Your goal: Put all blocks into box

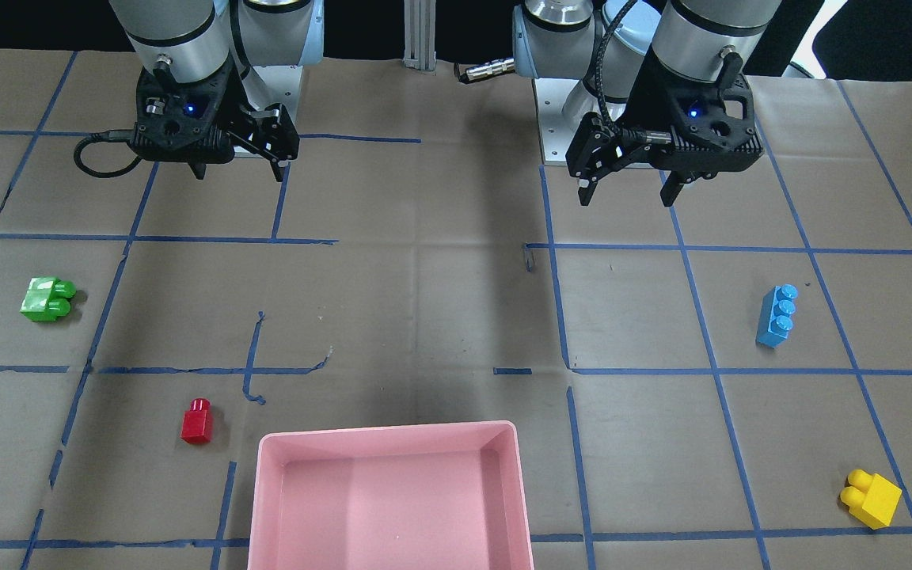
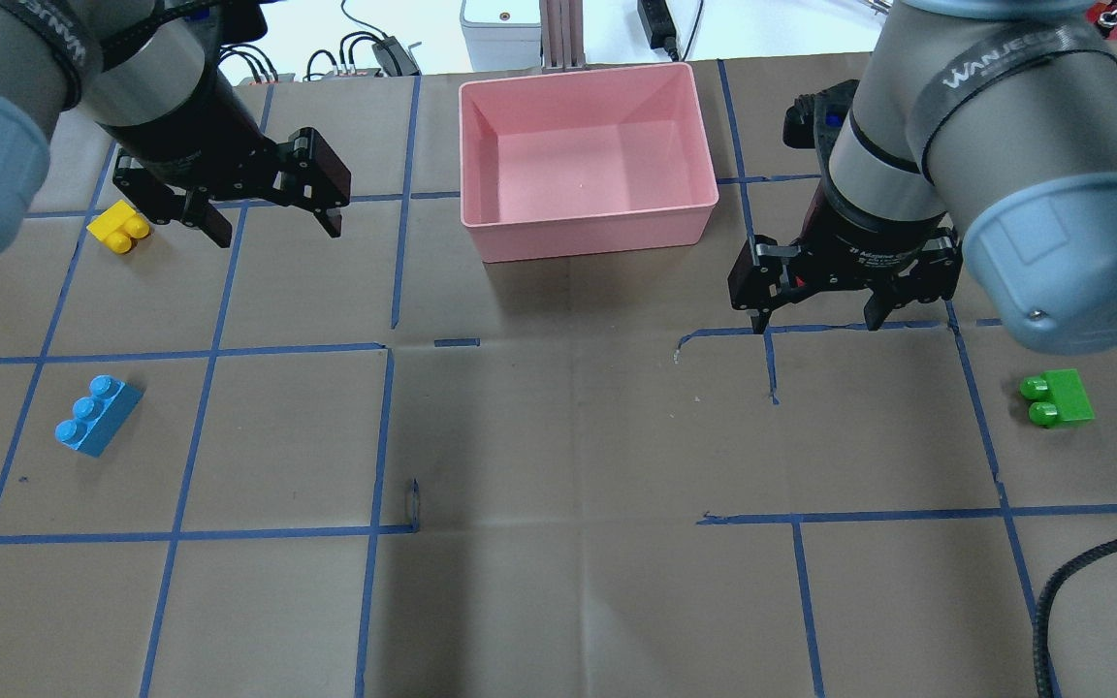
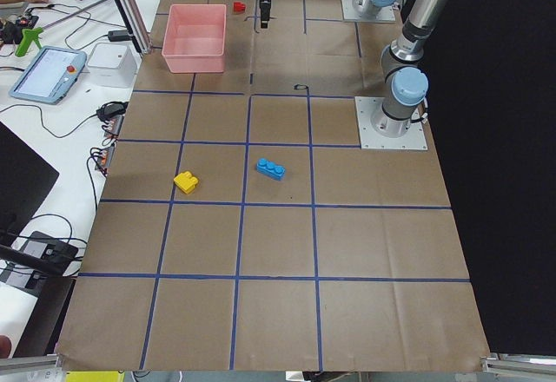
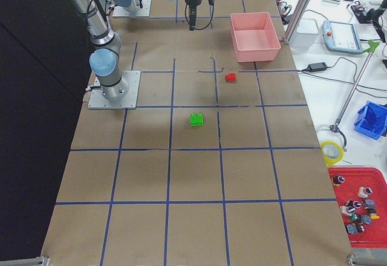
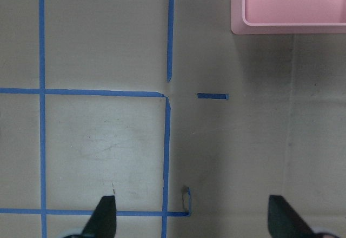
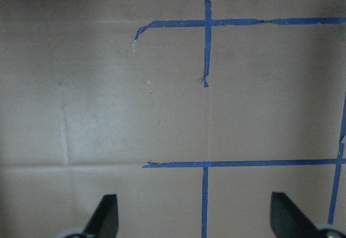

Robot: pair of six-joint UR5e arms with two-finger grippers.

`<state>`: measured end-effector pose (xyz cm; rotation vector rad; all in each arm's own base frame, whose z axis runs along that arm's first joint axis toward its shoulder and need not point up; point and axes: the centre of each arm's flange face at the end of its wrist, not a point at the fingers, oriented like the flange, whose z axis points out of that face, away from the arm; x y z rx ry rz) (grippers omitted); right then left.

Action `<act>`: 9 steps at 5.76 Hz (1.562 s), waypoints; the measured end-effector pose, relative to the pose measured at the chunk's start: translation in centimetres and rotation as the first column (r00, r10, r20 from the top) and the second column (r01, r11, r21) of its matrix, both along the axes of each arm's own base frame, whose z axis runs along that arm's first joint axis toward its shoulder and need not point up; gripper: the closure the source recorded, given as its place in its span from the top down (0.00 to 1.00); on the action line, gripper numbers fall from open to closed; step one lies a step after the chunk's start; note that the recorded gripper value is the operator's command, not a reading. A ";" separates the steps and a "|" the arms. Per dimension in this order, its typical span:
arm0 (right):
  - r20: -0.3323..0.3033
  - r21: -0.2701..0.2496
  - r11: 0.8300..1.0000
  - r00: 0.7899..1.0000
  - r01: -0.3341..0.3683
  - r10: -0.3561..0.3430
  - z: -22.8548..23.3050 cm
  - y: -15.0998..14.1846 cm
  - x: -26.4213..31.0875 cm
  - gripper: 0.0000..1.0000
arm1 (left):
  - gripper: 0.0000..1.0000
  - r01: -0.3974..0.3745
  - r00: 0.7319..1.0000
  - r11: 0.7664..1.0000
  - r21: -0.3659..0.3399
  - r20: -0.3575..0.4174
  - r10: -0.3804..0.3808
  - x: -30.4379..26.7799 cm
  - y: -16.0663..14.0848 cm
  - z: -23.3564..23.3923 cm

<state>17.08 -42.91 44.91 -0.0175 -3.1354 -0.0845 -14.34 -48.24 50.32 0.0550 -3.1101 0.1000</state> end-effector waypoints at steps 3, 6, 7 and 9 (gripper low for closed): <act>0.000 0.001 1.000 1.000 0.000 0.000 0.0 0.0 0.0 1.00 | 0.99 0.000 1.000 1.000 0.002 0.001 0.000 0.0 0.0 -0.1; 0.000 0.002 1.000 1.000 -0.006 0.006 0.0 0.0 -0.1 1.00 | 0.99 0.002 1.000 1.000 0.012 0.005 -0.002 0.2 -0.1 -0.6; 0.000 0.003 1.000 1.000 -0.026 0.026 -0.1 -0.1 -0.3 1.00 | 0.99 0.005 1.000 1.000 0.012 0.007 -0.005 0.3 -0.1 -0.6; -0.040 0.006 0.993 0.992 -0.121 0.121 -0.1 -0.9 -3.6 1.00 | 0.99 0.067 0.998 0.998 -0.001 0.015 -0.067 1.4 -0.3 -0.3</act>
